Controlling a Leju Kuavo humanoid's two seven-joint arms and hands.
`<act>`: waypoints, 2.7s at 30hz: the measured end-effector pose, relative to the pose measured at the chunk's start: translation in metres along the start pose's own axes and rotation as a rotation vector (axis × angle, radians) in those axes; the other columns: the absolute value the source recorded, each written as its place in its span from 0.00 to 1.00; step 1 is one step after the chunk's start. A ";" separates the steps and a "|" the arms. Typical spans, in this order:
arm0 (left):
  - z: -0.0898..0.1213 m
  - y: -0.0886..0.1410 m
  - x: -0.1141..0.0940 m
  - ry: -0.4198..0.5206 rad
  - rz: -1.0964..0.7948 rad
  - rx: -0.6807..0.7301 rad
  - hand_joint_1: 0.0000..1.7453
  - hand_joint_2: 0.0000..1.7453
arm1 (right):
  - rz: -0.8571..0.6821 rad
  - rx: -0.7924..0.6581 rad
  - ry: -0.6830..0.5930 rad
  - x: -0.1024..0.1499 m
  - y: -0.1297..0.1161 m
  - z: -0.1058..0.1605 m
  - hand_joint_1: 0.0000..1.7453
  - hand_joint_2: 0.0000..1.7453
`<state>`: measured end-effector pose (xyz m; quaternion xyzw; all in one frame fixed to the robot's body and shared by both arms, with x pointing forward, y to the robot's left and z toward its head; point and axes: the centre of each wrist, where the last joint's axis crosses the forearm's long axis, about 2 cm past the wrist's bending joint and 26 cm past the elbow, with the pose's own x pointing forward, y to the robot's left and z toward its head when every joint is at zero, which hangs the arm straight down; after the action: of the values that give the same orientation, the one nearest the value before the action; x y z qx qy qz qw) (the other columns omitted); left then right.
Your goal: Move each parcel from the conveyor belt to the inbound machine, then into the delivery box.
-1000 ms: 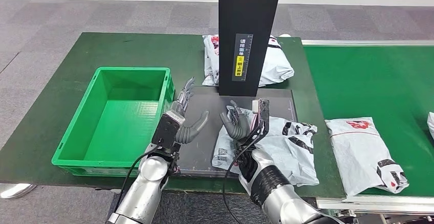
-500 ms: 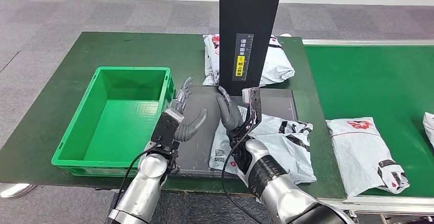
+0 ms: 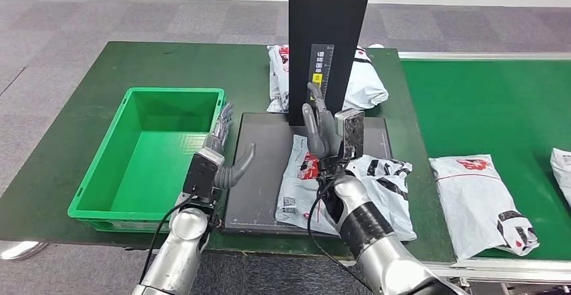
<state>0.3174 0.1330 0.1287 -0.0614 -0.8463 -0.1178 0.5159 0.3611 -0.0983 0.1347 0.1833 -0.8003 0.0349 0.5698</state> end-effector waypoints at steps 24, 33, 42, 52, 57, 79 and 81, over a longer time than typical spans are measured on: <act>-0.002 -0.028 0.010 0.035 -0.291 -0.492 0.00 1.00 | 0.298 -0.302 -0.288 0.070 -0.014 0.074 0.00 1.00; -0.002 -0.074 0.005 -0.003 -0.451 -0.842 0.00 1.00 | 0.318 -0.397 -0.325 0.083 -0.025 0.082 0.00 1.00; 0.001 -0.109 -0.004 -0.063 -0.538 -1.194 0.00 1.00 | 0.331 -0.460 -0.337 0.089 -0.026 0.088 0.00 1.00; 0.006 -0.134 -0.006 -0.057 -0.750 -1.430 0.43 1.00 | 0.341 -0.505 -0.364 0.095 -0.029 0.097 0.00 1.00; 0.004 -0.136 -0.008 -0.045 -0.962 -1.445 1.00 1.00 | 0.347 -0.537 -0.386 0.094 -0.033 0.102 0.00 1.00; -0.020 -0.121 -0.010 -0.098 -1.292 -1.305 1.00 1.00 | 0.352 -0.546 -0.412 0.092 -0.040 0.106 0.00 1.00; -0.021 -0.119 -0.011 -0.099 -1.327 -1.274 1.00 1.00 | 0.350 -0.539 -0.410 0.092 -0.040 0.106 0.00 1.00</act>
<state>0.3144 0.0132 0.1119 0.1593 -0.5044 -0.8305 0.1745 0.2531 -0.1868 0.1764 -0.1095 -0.8975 -0.1174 0.4108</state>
